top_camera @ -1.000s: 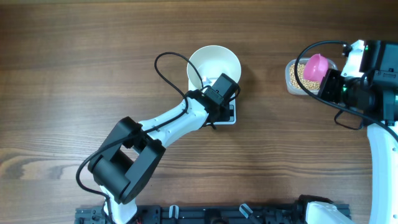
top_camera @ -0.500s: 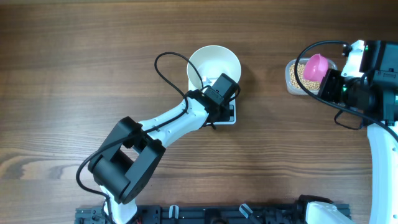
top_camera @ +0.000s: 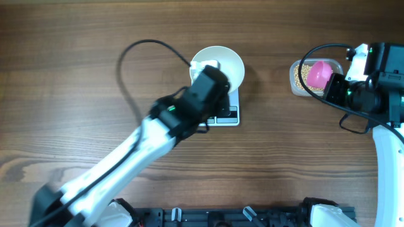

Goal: Scoop item into bowl and weigh 150g on scale

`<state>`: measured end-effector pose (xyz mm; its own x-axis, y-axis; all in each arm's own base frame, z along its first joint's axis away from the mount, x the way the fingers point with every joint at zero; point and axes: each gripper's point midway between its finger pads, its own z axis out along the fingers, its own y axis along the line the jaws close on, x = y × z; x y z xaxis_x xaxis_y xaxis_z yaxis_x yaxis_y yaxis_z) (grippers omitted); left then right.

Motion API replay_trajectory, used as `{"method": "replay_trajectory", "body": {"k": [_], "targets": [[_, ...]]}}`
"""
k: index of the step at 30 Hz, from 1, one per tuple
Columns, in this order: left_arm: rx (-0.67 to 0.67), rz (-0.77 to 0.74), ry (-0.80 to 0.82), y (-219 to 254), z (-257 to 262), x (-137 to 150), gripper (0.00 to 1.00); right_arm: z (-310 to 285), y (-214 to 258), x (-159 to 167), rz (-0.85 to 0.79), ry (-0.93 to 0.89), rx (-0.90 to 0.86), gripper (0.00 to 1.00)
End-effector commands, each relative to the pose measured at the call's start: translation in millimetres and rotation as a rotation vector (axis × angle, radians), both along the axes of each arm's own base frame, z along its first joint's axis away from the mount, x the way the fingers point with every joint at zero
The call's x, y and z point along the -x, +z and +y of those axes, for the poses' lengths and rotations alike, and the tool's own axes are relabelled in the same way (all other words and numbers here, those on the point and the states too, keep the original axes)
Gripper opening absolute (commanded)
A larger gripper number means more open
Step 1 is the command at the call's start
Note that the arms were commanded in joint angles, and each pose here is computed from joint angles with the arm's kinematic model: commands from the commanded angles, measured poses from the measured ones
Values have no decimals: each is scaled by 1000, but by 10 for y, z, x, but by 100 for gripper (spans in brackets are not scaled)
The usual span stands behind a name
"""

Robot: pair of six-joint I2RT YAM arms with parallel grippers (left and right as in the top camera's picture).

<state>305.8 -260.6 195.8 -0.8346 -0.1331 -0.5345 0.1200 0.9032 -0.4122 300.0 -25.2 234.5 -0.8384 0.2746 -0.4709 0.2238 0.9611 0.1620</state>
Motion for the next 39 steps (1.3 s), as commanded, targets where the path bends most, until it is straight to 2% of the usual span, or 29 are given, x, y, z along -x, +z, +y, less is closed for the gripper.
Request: {"method": "replay_trajectory", "body": {"k": [1, 3, 4, 5, 8, 10, 12, 14, 15, 17, 25, 30, 39], "targets": [[5, -71, 103, 361, 480, -55, 4, -3, 36, 15, -1, -3, -4, 4], [-22, -104, 211, 487, 861, -114, 4, 0, 29, 26, 4, -3, -6, 4], [-50, -131, 321, 582, 1237, -165, 11, 1, 24, 36, 9, -3, -6, 4], [-69, -145, 406, 637, 1525, -197, 11, 2, 22, 40, 11, -3, -7, 4], [-84, -141, 574, 689, 2113, -217, 11, 3, 18, 46, 14, -3, -7, 4], [-101, -115, 647, 650, 2370, -189, 15, 4, 16, 50, 16, -3, -8, 4], [-126, -73, 708, 573, 2589, -130, 33, 4, 16, 50, 16, -3, -8, 4], [-154, -18, 755, 471, 2757, -54, 44, 2, 19, 45, 13, -2, -7, 4], [-163, 2, 770, 433, 2810, -25, 59, 2, 22, 39, 10, -3, -6, 4], [-177, 32, 787, 378, 2871, 13, 100, 1, 27, 30, 6, -3, -6, 4], [-189, 59, 798, 318, 2912, 27, 100, -7, 51, -14, -14, -1, -1, 4], [-188, 58, 798, 319, 2912, 27, 100, -16, 91, -82, -48, 65, 42, 4], [-189, 59, 798, 318, 2912, 27, 100, 67, 337, -398, -214, 68, -18, 4]]}}
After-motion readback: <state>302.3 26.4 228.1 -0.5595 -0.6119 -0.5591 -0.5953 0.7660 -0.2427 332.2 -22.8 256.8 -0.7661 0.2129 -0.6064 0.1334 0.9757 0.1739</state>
